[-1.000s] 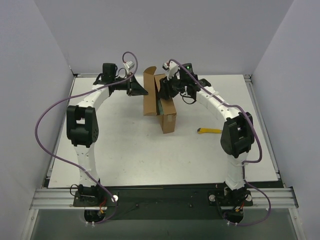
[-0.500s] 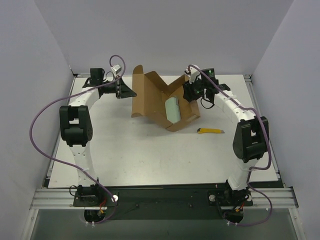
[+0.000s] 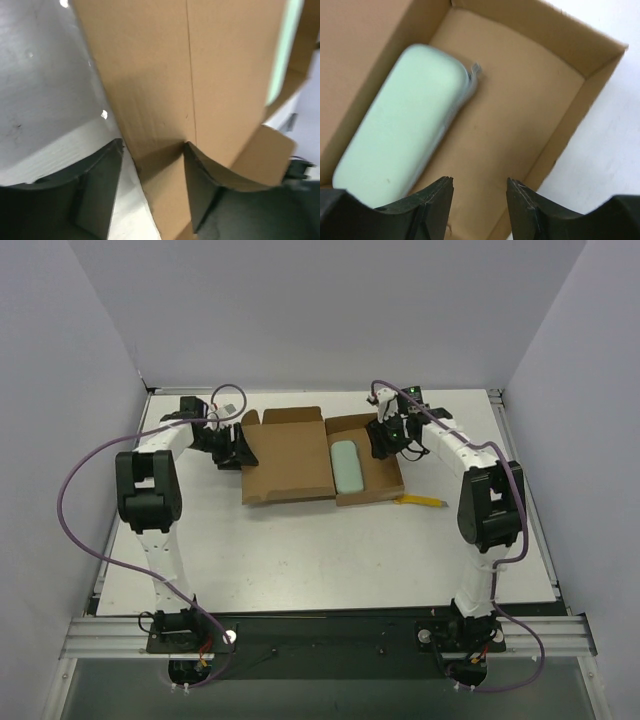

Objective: Unpack the express box

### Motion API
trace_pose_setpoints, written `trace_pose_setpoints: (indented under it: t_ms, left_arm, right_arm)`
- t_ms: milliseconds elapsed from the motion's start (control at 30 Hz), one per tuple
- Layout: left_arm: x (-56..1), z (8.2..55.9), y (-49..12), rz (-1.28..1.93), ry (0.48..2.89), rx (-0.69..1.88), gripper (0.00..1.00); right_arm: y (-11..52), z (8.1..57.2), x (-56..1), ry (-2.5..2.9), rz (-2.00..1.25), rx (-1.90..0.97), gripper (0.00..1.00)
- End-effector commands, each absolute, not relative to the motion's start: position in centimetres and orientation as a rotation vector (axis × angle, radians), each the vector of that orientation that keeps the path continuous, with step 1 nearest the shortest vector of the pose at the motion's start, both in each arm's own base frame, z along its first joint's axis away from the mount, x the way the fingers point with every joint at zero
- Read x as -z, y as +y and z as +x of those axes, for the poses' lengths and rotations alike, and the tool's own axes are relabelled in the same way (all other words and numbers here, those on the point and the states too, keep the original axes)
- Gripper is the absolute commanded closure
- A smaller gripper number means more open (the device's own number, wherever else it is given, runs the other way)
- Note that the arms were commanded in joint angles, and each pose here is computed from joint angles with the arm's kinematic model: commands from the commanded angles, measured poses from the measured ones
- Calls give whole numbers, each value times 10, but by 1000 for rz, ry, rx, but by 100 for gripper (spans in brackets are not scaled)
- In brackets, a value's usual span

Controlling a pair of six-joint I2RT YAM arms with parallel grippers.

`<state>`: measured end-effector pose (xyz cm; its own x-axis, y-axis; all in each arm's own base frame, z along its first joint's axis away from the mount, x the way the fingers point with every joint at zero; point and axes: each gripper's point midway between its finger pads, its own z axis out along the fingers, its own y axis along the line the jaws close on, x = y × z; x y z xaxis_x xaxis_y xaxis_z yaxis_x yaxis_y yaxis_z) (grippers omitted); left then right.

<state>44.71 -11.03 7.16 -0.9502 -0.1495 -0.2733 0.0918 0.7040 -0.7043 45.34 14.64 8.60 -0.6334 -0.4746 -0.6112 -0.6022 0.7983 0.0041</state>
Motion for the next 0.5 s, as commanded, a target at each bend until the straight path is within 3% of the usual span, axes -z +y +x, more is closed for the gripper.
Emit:
trace_pose_setpoints:
  t_ms: [0, 133, 367, 467]
  left_arm:
    - [-93, 453, -85, 68, 2615, 764, 33]
    - [-119, 470, -79, 127, 2525, 720, 19]
    - [-158, 484, -85, 172, 2401, 824, 17]
    - [-157, 480, -88, 154, 2406, 852, 17]
  right_arm:
    - [177, 464, -105, 2329, -799, -350, 52]
    - [197, 465, -111, 2313, -797, -386, 47]
    - [223, 462, -93, 2379, -722, -408, 20]
    - [227, 465, -85, 2415, -638, -365, 15]
